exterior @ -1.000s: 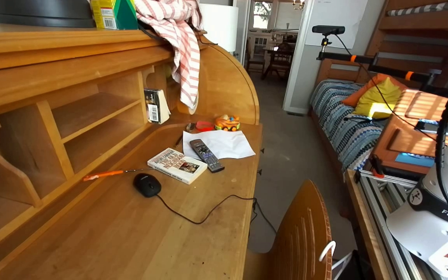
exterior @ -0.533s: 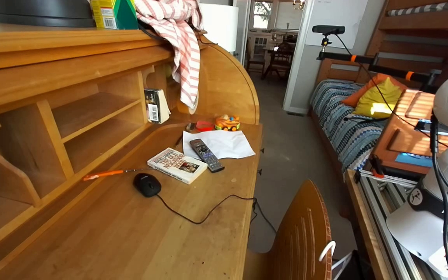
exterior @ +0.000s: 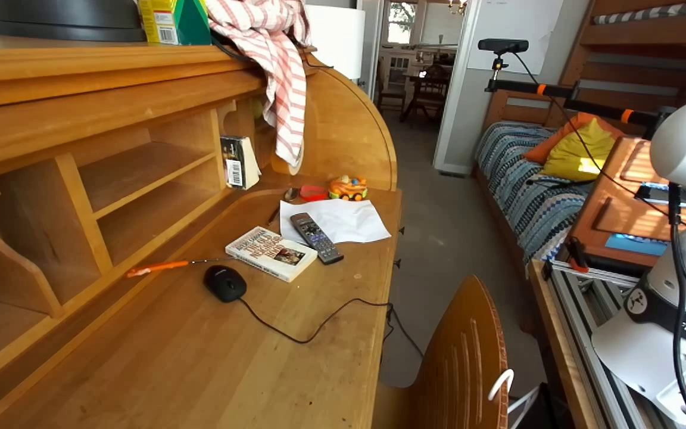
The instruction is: Put the hat on the top of the desk
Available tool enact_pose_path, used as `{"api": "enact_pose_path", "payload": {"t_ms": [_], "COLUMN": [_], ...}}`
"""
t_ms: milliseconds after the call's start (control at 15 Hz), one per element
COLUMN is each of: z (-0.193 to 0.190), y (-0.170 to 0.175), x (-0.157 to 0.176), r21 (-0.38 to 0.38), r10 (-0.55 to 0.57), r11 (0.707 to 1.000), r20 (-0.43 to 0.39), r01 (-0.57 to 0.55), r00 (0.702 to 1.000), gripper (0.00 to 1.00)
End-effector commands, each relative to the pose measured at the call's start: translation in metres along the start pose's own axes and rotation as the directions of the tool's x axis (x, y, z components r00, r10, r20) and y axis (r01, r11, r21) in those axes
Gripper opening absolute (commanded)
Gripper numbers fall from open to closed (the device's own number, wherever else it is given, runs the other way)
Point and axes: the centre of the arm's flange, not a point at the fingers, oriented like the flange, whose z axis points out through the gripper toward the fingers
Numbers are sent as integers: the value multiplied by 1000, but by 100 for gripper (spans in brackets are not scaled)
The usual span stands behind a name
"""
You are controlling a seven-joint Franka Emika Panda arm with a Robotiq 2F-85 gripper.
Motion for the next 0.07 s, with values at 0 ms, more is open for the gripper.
{"api": "enact_pose_path", "payload": {"t_ms": [0], "z": [1], "y": [-1], "x": [0], "r21": [4], "r10": [1], "r11": [1000], "r20": [0], "r01": [-1], "r00": [1000], "gripper": [100]}}
